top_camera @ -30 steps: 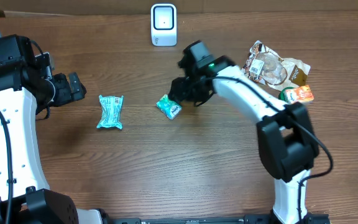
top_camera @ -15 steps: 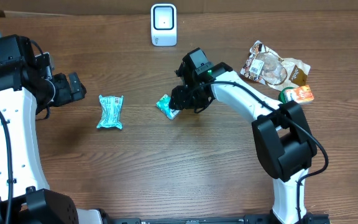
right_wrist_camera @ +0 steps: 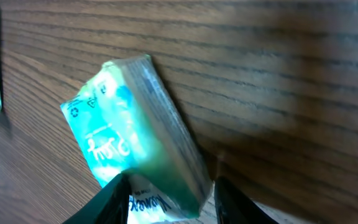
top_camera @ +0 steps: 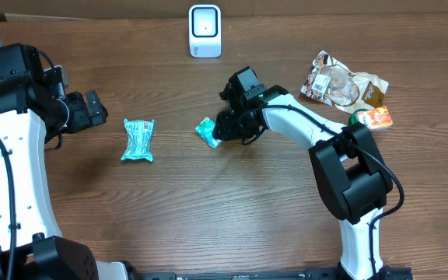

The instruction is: Scan the item barcode

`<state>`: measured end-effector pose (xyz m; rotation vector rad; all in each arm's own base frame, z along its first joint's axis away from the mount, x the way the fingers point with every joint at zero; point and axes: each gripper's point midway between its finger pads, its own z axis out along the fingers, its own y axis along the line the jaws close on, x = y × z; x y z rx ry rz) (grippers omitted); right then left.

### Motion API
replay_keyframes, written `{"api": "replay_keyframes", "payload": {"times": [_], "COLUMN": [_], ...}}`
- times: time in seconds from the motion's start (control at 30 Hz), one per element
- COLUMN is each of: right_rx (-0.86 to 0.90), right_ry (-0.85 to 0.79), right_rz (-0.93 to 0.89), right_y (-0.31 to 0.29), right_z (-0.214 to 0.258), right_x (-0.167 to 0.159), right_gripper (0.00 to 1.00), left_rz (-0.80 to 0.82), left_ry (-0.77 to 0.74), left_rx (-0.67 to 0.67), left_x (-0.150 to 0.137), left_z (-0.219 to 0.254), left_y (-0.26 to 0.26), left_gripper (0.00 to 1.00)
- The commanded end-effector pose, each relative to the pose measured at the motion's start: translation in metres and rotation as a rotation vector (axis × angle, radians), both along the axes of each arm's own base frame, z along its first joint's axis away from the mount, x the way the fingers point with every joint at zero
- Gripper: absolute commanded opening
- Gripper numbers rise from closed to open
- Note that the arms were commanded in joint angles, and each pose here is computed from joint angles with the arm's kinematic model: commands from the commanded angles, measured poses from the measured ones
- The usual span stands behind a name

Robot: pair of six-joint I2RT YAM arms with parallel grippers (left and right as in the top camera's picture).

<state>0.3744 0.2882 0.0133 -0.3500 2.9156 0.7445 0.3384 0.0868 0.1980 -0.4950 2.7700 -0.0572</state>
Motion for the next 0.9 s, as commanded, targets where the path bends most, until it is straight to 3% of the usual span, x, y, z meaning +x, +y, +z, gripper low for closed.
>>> {"api": "replay_keyframes", "payload": {"times": [0.0, 0.13, 0.33, 0.47, 0.6, 0.73, 0.87], "right_rx": [0.000, -0.006, -0.002, 0.005, 0.061, 0.186, 0.425], "right_ry": [0.061, 0.114, 0.122, 0.126, 0.148, 0.186, 0.236], "right_rz": [-0.073, -0.135, -0.127, -0.114, -0.093, -0.062, -0.003], "right_y": [0.001, 0.002, 0.011, 0.016, 0.026, 0.038, 0.046], "right_z": [-0.010, -0.017, -0.017, -0.016, -0.007, 0.020, 0.074], "right_x": [-0.004, -0.008, -0.014, -0.018, -0.020, -0.019, -0.016], "right_gripper": [0.38, 0.27, 0.20, 0.07, 0.04, 0.04, 0.04], "left_rz": [-0.011, -0.011, -0.011, -0.011, -0.011, -0.011, -0.011], "left_ry": [-0.014, -0.014, -0.014, -0.014, -0.014, -0.014, -0.014], "left_rx": [0.002, 0.002, 0.002, 0.002, 0.002, 0.002, 0.002], "left_x": [0.001, 0.001, 0.001, 0.001, 0.001, 0.001, 0.001], "left_z": [0.004, 0.004, 0.004, 0.004, 0.004, 0.004, 0.004], "left_y": [-0.003, -0.003, -0.003, -0.003, -0.003, -0.003, -0.003], "left_gripper": [1.00, 0.99, 1.00, 1.00, 1.00, 1.00, 1.00]}}
